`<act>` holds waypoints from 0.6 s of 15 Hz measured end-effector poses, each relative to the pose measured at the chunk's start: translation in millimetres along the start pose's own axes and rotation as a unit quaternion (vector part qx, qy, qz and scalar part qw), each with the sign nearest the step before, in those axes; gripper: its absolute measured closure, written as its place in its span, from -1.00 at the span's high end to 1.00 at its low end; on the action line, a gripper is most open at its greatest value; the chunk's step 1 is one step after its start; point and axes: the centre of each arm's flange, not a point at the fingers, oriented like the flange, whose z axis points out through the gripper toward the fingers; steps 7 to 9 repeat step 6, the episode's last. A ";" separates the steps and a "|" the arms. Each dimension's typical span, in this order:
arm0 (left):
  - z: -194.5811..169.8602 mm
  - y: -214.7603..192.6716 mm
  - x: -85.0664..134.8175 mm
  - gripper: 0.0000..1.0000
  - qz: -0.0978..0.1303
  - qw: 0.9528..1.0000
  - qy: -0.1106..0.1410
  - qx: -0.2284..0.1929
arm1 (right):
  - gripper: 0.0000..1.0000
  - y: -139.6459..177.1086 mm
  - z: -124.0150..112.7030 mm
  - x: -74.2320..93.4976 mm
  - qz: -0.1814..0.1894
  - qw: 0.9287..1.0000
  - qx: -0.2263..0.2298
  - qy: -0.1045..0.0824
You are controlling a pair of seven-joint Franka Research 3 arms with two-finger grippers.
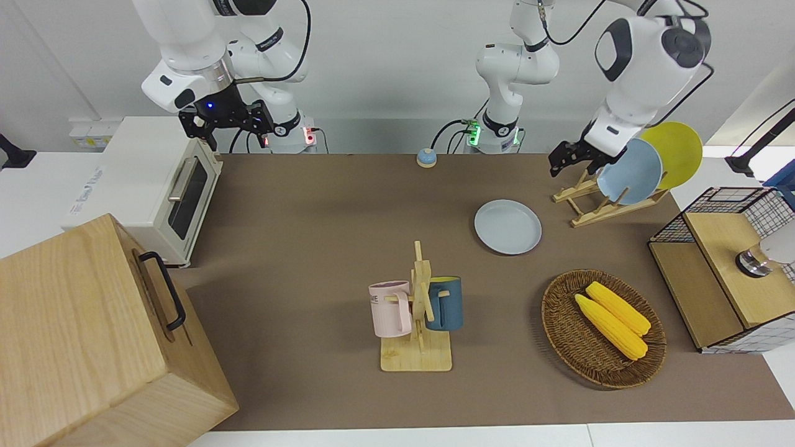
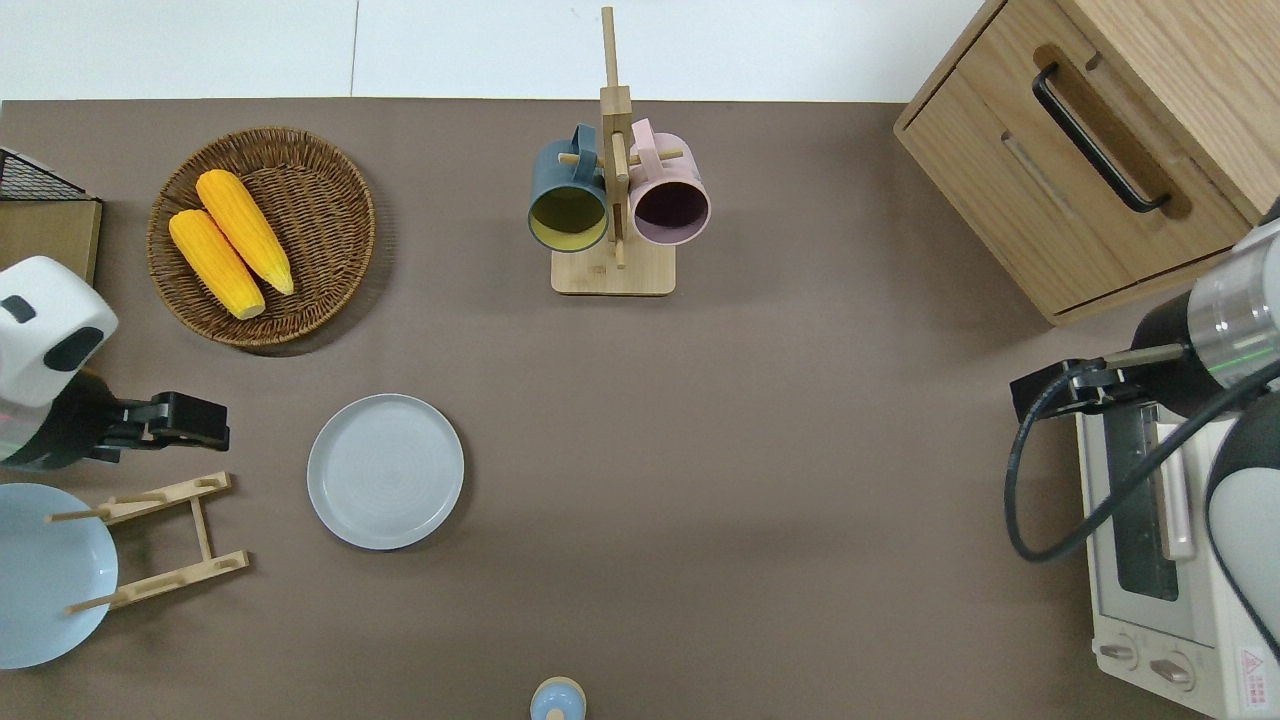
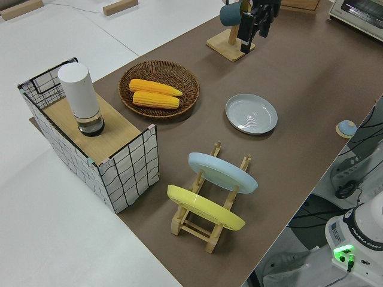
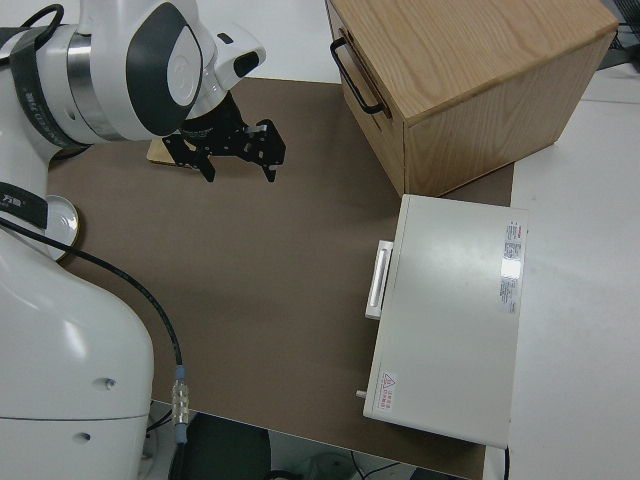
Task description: Pick gray plate from low plate rack and place it on table with left arm
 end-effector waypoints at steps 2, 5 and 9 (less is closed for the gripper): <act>-2.4 7.7 -0.2 0.99 0.007 1.000 0.003 0.004 | 0.97 0.0 0.0 0.0 0.000 1.000 0.000 0.000; -1.2 9.6 0.5 0.99 0.008 1.000 0.002 0.005 | 0.97 0.0 0.0 0.0 0.000 1.000 0.000 0.000; -0.4 9.7 1.0 0.99 0.008 1.000 0.001 0.005 | 0.97 0.0 0.0 0.0 0.000 1.000 0.000 0.000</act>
